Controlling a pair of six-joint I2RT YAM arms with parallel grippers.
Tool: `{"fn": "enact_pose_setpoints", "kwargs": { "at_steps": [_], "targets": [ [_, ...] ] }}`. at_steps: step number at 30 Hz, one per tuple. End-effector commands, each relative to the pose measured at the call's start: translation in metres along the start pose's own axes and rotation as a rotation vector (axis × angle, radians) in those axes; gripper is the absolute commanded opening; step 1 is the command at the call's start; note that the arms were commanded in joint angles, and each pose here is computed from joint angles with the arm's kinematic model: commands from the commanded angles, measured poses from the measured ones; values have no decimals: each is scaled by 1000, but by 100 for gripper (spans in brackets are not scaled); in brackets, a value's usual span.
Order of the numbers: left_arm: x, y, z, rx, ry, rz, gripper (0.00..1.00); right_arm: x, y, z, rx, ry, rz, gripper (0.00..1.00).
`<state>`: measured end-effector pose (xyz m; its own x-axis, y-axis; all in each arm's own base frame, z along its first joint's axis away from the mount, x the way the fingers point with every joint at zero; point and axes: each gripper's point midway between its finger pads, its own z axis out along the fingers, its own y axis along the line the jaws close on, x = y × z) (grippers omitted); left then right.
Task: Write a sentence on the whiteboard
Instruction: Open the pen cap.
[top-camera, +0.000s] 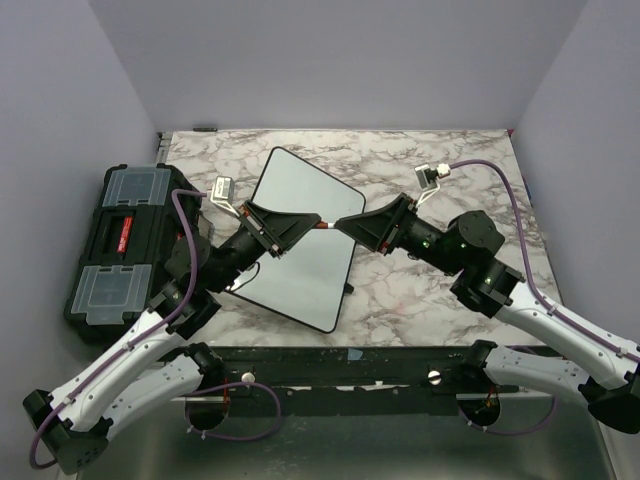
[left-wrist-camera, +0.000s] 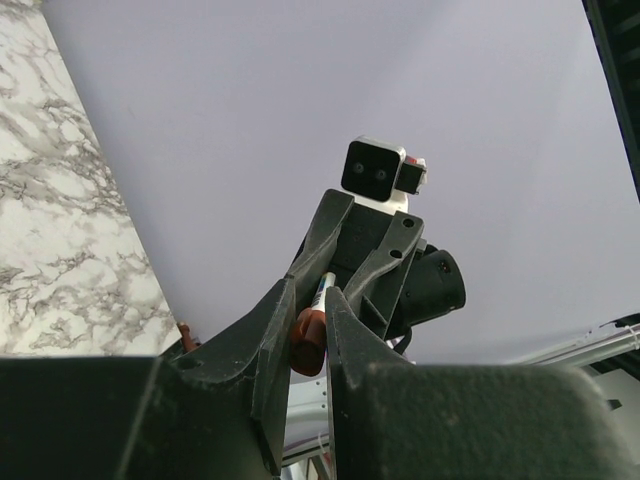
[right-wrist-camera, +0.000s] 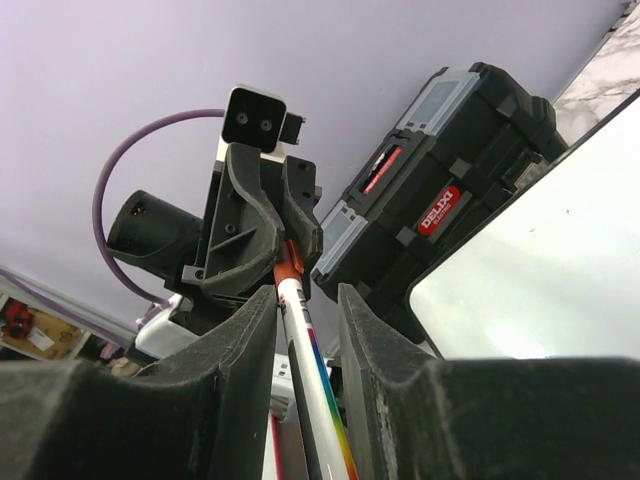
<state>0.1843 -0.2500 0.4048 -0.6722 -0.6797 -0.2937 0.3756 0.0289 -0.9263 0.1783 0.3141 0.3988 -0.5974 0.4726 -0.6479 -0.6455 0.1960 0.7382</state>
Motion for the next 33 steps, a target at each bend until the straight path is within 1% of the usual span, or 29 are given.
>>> {"fn": "enact_pose_setpoints", "kwargs": {
  "at_steps": [1,3,8,12,16,24,27,33],
  "targets": [
    [2,10,0,-27,-6,-1,0,-11,16,3,-57,-35,-26,33],
    [2,11,0,-32,-5,2,0,-9,14,3,-57,-29,-23,30],
    [1,13,-1,-37,-9,4,0,-6,13,3,-58,-23,-20,18],
    [0,12,-1,-40,-14,17,0,-5,14,2,-61,-17,-20,13],
    [-2,11,-2,-49,-16,41,0,1,12,3,-61,12,-21,13],
    [2,11,3,-73,18,82,0,6,16,4,-77,50,-25,19],
    [1,13,3,-81,14,93,0,8,17,5,-84,65,-26,21],
    [-2,13,4,-102,12,131,0,10,16,5,-81,76,-22,21]
  ]
}}
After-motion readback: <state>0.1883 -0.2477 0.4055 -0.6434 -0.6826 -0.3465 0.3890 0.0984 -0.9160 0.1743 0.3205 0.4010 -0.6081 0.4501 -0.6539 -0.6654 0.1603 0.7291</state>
